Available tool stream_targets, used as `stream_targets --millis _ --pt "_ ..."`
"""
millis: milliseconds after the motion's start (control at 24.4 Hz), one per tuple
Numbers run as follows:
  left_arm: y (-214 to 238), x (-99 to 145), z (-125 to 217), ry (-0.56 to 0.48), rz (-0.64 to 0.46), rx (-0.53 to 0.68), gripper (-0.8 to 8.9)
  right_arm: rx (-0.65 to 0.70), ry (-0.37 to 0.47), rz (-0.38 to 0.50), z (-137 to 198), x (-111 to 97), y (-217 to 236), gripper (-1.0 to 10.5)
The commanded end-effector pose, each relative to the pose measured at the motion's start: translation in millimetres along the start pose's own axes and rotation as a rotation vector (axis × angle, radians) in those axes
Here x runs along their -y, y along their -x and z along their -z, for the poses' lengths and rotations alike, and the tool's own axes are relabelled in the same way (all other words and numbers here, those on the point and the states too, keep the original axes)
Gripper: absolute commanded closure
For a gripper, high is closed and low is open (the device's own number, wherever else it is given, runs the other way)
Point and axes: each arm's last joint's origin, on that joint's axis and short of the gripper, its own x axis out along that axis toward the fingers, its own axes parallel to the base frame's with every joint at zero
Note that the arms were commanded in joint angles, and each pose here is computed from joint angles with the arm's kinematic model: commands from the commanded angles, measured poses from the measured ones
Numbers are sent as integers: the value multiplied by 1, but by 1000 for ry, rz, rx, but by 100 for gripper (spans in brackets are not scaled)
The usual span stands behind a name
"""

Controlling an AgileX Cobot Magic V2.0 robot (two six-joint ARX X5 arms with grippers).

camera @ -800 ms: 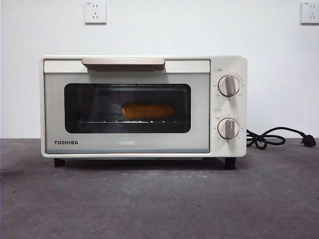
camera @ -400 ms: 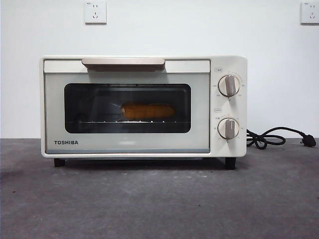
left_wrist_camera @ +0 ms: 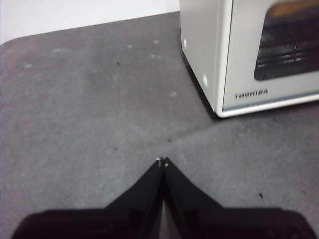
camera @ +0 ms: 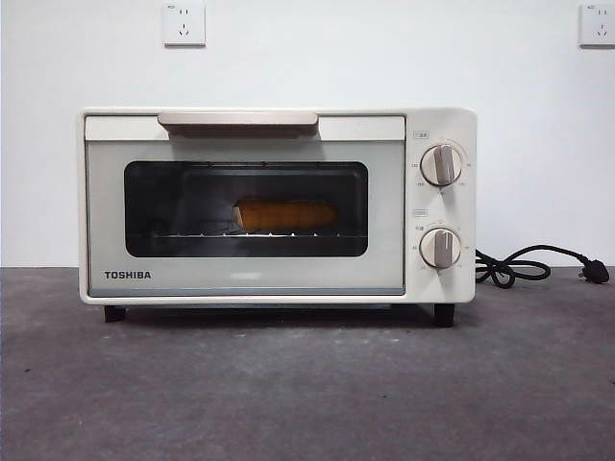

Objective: Take the corn from the table,put the corn in the oven

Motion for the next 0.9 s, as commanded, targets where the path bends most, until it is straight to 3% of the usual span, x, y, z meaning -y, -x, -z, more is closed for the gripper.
stream_targets --millis 41,900 --pt "-1 1 12 2 -6 8 817 2 -16 0 0 0 0 948" --pt "-7 2 21 -2 -1 -65 817 -2 4 -2 0 0 0 948"
